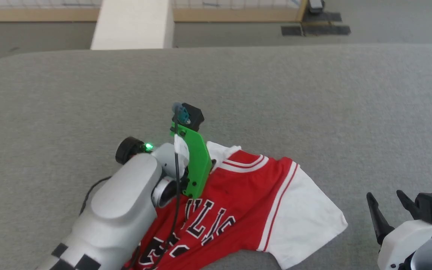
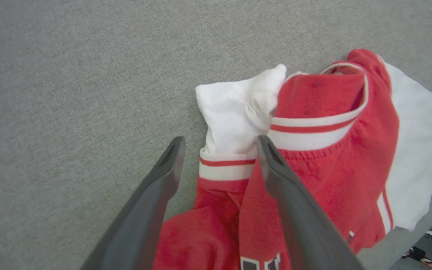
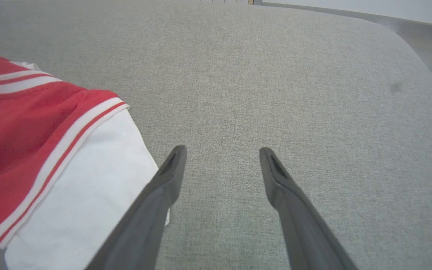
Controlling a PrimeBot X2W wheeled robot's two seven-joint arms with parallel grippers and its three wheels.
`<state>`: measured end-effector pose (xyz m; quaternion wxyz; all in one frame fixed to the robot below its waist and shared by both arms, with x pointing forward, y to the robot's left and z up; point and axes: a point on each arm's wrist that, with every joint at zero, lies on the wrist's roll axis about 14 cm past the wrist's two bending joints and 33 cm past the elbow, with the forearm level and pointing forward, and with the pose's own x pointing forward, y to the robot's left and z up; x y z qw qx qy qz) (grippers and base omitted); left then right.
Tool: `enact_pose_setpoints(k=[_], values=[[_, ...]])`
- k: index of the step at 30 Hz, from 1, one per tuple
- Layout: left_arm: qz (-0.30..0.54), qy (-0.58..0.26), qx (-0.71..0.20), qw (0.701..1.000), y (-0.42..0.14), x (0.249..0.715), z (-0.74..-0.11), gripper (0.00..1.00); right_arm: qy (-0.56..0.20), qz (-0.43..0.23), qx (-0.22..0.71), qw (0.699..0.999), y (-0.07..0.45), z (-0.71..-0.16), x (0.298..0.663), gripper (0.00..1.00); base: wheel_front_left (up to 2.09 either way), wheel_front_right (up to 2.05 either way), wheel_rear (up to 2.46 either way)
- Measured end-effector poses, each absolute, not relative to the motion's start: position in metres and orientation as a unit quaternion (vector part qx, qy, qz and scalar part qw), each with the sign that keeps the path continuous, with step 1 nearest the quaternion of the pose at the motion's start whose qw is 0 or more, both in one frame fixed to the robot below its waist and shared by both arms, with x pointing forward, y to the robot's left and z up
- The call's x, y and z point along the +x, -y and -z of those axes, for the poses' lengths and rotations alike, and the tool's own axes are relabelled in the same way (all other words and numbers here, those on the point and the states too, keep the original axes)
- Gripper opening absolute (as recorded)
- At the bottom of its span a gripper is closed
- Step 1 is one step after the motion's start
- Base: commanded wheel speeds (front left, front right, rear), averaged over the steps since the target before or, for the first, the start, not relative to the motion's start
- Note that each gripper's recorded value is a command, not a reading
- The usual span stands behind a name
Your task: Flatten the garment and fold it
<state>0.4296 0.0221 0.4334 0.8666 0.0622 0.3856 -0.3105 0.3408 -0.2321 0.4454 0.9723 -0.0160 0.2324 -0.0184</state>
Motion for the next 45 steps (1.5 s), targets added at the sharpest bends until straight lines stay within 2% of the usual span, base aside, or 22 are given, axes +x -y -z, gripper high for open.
enact_pose_setpoints(k=[3, 7, 8, 9, 13, 18, 24, 27, 30, 31, 34, 37, 41, 45], values=[[0.32, -0.41, 0.073, 0.851, -0.016, 0.436, -0.417, 1.0, -0.244, 0.03, -0.014, 0.969, 0.239, -0.438, 0.337, 1.0, 0.0, 0.0, 0.0], [0.345, -0.459, 0.088, 0.814, -0.004, 0.426, -0.386, 1.0, -0.252, 0.042, -0.012, 0.967, 0.246, -0.432, 0.337, 1.0, 0.0, 0.0, 0.0], [0.349, -0.466, 0.085, 0.809, -0.001, 0.426, -0.383, 0.4, -0.255, 0.045, -0.012, 0.966, 0.248, -0.43, 0.336, 1.0, 0.0, 0.0, 0.0], [0.351, -0.469, 0.084, 0.806, -0.001, 0.427, -0.381, 0.0, -0.258, 0.047, -0.012, 0.965, 0.249, -0.428, 0.336, 1.0, 0.0, 0.0, 0.0], [0.35, -0.445, 0.058, 0.822, 0.002, 0.44, -0.381, 0.0, -0.265, 0.053, -0.013, 0.963, 0.253, -0.423, 0.336, 1.0, 0.0, 0.0, 0.0], [0.307, -0.365, 0.004, 0.879, -0.015, 0.469, -0.4, 0.0, -0.262, 0.046, -0.013, 0.964, 0.249, -0.423, 0.34, 1.0, 0.0, 0.0, 0.0], [0.175, -0.236, -0.057, 0.954, -0.093, 0.513, -0.452, 0.0, -0.247, 0.022, -0.013, 0.969, 0.235, -0.432, 0.349, 1.0, 0.0, 0.0, 0.0], [0.093, -0.184, -0.078, 0.975, -0.143, 0.521, -0.472, 0.0, -0.241, 0.005, -0.014, 0.971, 0.224, -0.437, 0.355, 1.0, 0.0, 0.0, 0.0], [0.008, -0.171, -0.079, 0.982, -0.198, 0.506, -0.466, 0.02, -0.234, -0.015, -0.014, 0.972, 0.211, -0.44, 0.36, 1.0, 0.0, 0.0, 0.0], [-0.007, -0.171, -0.08, 0.982, -0.208, 0.5, -0.461, 0.98, -0.234, -0.02, -0.014, 0.972, 0.208, -0.441, 0.361, 1.0, 0.0, 0.0, 0.0], [-0.035, -0.153, -0.084, 0.984, -0.227, 0.482, -0.453, 1.0, -0.235, -0.036, -0.015, 0.971, 0.198, -0.441, 0.364, 1.0, 0.0, 0.0, 0.0], [-0.037, -0.091, -0.093, 0.991, -0.231, 0.477, -0.471, 1.0, -0.239, -0.049, -0.02, 0.969, 0.192, -0.442, 0.365, 1.0, 0.0, 0.0, 0.0], [-0.011, -0.018, -0.077, 0.997, -0.229, 0.471, -0.509, 1.0, -0.259, -0.064, -0.014, 0.964, 0.185, -0.443, 0.362, 1.0, 0.0, 0.0, 0.0], [0.002, 0.088, -0.02, 0.996, -0.229, 0.45, -0.569, 1.0, -0.314, -0.074, -0.035, 0.946, 0.186, -0.431, 0.356, 1.0, 0.0, 0.0, 0.0]])
